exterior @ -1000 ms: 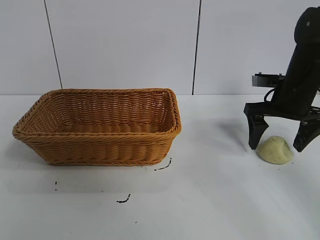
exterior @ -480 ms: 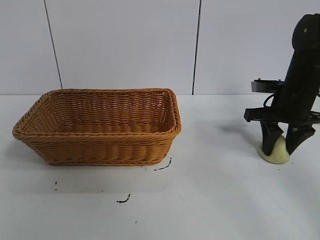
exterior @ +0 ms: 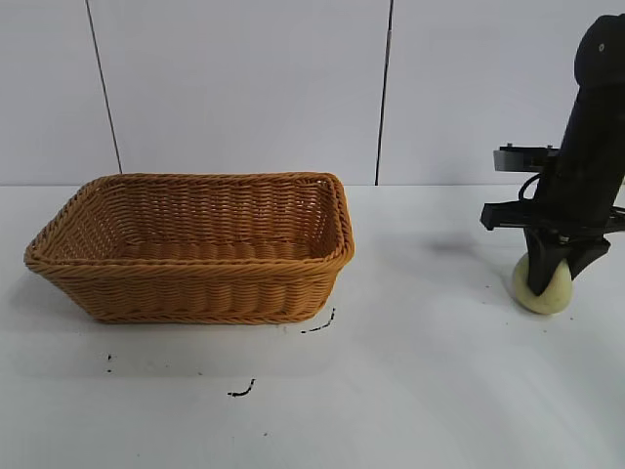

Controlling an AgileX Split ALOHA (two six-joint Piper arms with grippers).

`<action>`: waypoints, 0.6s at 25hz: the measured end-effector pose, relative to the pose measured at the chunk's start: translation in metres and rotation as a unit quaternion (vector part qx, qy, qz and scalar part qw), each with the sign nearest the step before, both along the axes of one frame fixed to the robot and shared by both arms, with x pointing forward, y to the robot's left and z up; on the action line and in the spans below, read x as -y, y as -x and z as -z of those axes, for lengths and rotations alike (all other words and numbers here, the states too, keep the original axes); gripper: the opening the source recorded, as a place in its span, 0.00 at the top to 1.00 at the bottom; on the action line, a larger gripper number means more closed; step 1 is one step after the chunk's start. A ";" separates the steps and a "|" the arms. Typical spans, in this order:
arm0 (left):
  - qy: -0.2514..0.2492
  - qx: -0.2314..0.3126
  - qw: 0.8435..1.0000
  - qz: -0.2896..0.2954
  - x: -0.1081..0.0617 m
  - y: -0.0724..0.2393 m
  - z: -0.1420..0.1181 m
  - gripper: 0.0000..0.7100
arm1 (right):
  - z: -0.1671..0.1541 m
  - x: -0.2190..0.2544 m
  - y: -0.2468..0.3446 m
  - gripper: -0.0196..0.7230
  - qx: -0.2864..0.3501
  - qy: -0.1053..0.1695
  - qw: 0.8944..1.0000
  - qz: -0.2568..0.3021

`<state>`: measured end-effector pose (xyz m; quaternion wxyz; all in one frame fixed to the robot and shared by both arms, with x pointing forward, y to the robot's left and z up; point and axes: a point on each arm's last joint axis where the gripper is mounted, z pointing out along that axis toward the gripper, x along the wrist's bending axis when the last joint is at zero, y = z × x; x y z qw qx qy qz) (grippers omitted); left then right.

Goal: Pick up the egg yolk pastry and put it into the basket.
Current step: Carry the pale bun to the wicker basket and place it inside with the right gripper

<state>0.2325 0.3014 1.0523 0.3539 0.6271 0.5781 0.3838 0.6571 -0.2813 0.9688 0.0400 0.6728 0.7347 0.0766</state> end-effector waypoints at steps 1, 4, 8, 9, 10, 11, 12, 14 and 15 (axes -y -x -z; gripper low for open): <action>0.000 0.000 1.000 0.000 0.000 0.000 0.000 0.02 | -0.014 0.000 0.000 0.81 0.011 -0.001 1.000 -0.001; 0.000 0.000 1.000 0.000 0.000 0.000 0.000 0.02 | -0.053 0.000 -0.004 0.81 0.050 -0.003 0.999 -0.002; 0.000 0.000 1.000 0.000 0.000 0.000 0.000 0.02 | -0.085 -0.002 -0.009 0.81 0.074 -0.005 0.997 -0.006; 0.000 0.000 1.000 0.000 0.000 0.000 0.000 0.02 | -0.090 -0.004 -0.010 0.81 0.082 -0.005 0.997 -0.008; 0.000 0.000 1.000 0.000 0.000 0.000 0.000 0.02 | -0.094 -0.007 -0.011 0.81 0.089 -0.003 0.996 -0.012; 0.000 0.000 1.000 0.000 0.000 0.000 0.000 0.02 | -0.096 -0.011 -0.011 0.81 0.093 -0.002 0.995 -0.017; 0.000 0.000 1.000 0.000 0.000 0.000 0.000 0.02 | -0.098 -0.015 -0.011 0.81 0.095 -0.002 0.995 -0.023; 0.000 0.000 1.000 0.000 0.000 0.000 0.000 0.02 | -0.099 -0.029 -0.010 0.81 0.096 -0.002 0.995 -0.039; 0.000 0.000 1.000 0.000 0.000 0.000 0.000 0.02 | -0.099 -0.037 -0.009 0.81 0.098 -0.003 0.994 -0.049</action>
